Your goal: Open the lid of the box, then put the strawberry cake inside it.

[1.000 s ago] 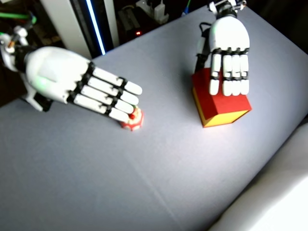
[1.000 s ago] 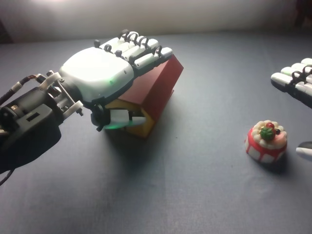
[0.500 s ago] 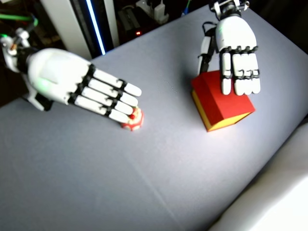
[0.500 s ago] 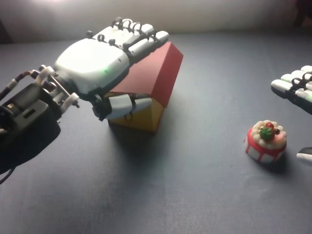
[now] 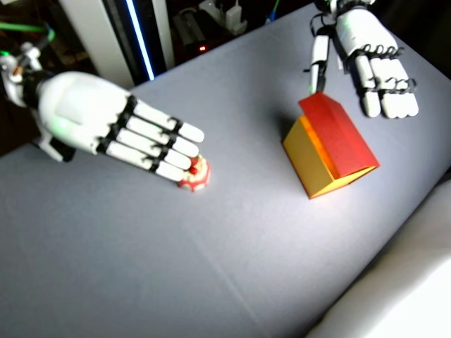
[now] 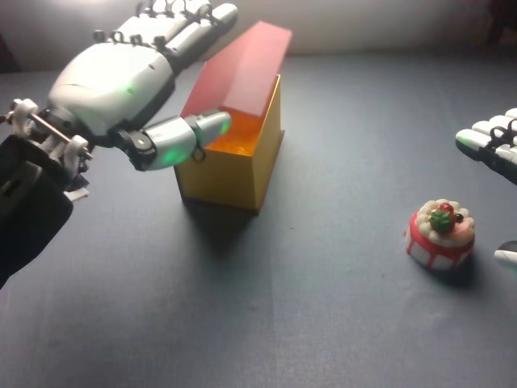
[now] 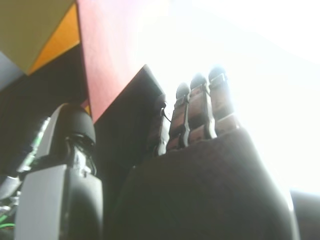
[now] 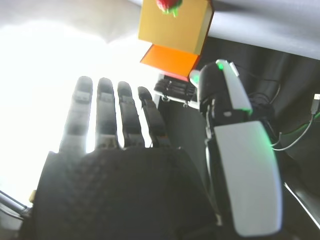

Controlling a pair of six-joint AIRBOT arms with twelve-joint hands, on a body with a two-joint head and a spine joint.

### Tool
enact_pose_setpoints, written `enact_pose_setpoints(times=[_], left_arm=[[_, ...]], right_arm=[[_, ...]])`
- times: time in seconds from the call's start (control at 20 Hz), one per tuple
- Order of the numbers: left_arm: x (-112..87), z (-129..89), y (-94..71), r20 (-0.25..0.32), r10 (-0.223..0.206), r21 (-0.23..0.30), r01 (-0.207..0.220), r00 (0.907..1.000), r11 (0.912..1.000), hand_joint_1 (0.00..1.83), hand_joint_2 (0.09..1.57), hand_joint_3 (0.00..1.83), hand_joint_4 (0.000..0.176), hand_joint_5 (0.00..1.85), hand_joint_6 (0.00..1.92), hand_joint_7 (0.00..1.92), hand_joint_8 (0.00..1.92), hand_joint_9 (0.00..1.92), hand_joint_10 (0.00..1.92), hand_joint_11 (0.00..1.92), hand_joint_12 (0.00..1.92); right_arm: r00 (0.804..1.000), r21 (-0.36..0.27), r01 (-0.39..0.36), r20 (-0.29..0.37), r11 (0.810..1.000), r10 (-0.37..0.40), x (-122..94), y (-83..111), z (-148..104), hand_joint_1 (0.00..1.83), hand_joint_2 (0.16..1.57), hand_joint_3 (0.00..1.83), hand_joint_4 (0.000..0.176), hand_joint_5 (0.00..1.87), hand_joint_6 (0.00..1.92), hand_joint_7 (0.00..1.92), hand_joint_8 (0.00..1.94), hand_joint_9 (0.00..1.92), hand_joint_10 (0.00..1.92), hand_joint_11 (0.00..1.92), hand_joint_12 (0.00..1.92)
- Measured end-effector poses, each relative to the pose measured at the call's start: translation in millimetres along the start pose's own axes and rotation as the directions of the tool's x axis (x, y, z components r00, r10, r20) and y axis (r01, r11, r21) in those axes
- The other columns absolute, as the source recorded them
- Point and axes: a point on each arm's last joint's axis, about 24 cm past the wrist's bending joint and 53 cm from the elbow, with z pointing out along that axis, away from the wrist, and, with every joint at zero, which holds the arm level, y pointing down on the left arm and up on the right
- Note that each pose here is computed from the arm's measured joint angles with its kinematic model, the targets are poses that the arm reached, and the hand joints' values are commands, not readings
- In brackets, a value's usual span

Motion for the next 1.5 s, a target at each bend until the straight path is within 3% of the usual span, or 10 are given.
enact_pose_setpoints(times=[0.15,0.2,0.45,0.55,0.7,1.0,1.2,1.4,1.45,1.5], left_arm=[[-19.7,-7.4,11.3,0.069,-0.037,-0.024,0.039,0.9969,0.999,0.15,1.34,0.0,0.123,0.0,0.0,0.0,0.0,0.0,0.0,0.0,0.0],[-27.6,-10.1,17.6,0.102,-0.054,-0.036,0.058,0.9933,0.9977,0.2,1.37,0.01,0.098,0.0,0.0,0.0,0.0,0.0,0.0,0.0,0.0],[-53.9,-32.3,57.3,0.231,-0.125,-0.119,0.156,0.9648,0.9807,0.25,1.4,0.0,0.111,0.0,0.0,0.0,0.0,0.0,0.0,0.0,0.0],[-57.9,-43.3,70.4,0.232,-0.108,-0.155,0.147,0.9666,0.9769,0.41,1.37,0.0,0.082,0.0,0.0,0.0,0.0,0.0,0.0,0.0,0.0],[-65.2,-52.8,66.3,0.22,-0.075,-0.148,0.109,0.9726,0.9829,0.64,1.26,0.0,0.108,0.0,0.0,0.0,0.0,0.0,0.0,0.0,0.0],[-47.6,-61.1,43.2,0.101,0.002,-0.088,0.007,0.9949,0.9961,0.67,1.25,0.0,0.158,0.0,0.0,0.0,0.0,0.0,0.0,0.0,0.0],[-9.2,-63.2,34.3,-0.076,0.053,-0.057,-0.058,0.9957,0.9967,0.69,1.27,0.0,0.123,0.0,0.0,0.0,0.0,0.0,0.0,0.0,0.0],[23.0,-76.1,13.9,-0.232,0.126,0.019,-0.125,0.9644,0.992,0.78,1.34,0.02,0.094,0.06,0.02,0.0,0.0,0.0,0.0,0.0,0.0],[19.2,-82.8,13.3,-0.245,0.14,0.019,-0.14,0.9593,0.99,0.86,1.38,0.0,0.057,0.14,0.01,0.0,0.0,0.01,0.0,0.01,0.43],[14.7,-86.5,15.1,-0.252,0.152,0.016,-0.153,0.9557,0.988,0.84,1.39,0.0,0.035,0.22,0.03,0.0,0.0,0.05,0.01,0.0,0.67]], right_arm=[[1.0,0.0,0.0,0.0,1.0,0.0,0.0,0.0,0.0,0.59,1.29,0.0,0.0,0.0,0.0,0.0,0.0,0.0,0.0,0.0,0.0],[1.0,0.001,0.0,0.001,1.0,0.0,-0.2,-0.2,0.0,0.62,1.28,0.0,0.0,0.0,0.0,0.0,0.0,0.0,0.0,0.0,0.0],[1.0,0.003,-0.004,0.002,1.0,0.004,0.1,-0.6,0.1,0.61,1.29,0.0,0.0,0.0,0.0,0.0,0.0,0.0,0.0,0.0,0.0],[1.0,0.004,-0.008,0.004,1.0,0.008,-0.3,-1.0,0.1,0.63,1.28,0.0,0.0,0.0,0.0,0.0,0.0,0.0,0.0,0.0,0.0],[1.0,0.001,-0.01,0.002,1.0,0.01,0.1,-0.3,0.1,0.66,1.26,0.0,0.0,0.0,0.0,0.0,0.0,0.0,0.0,0.0,0.0],[1.0,-0.001,-0.015,0.002,1.0,0.015,-0.6,-0.7,0.4,0.65,1.24,0.0,0.0,0.0,0.0,0.0,0.0,0.0,0.0,0.0,0.0],[1.0,0.006,-0.02,-0.008,1.0,0.02,-0.9,-4.7,2.3,0.65,1.22,0.0,0.0,0.0,0.0,0.0,0.0,0.0,0.0,0.0,0.0],[0.999,-0.003,-0.018,-0.04,1.0,0.018,5.0,-4.1,18.8,0.76,1.2,0.0,0.0,0.0,0.0,0.0,0.0,0.04,0.02,0.06,0.03],[0.998,-0.008,-0.011,-0.065,1.0,0.01,11.8,-4.1,25.9,0.82,1.15,0.02,0.0,0.05,0.02,0.04,0.03,0.09,0.03,0.0,0.72],[0.996,-0.007,-0.008,-0.084,1.0,0.007,17.5,-4.6,31.6,0.84,1.16,0.01,0.0,0.05,0.01,0.06,0.01,0.11,0.03,0.0,0.81]])
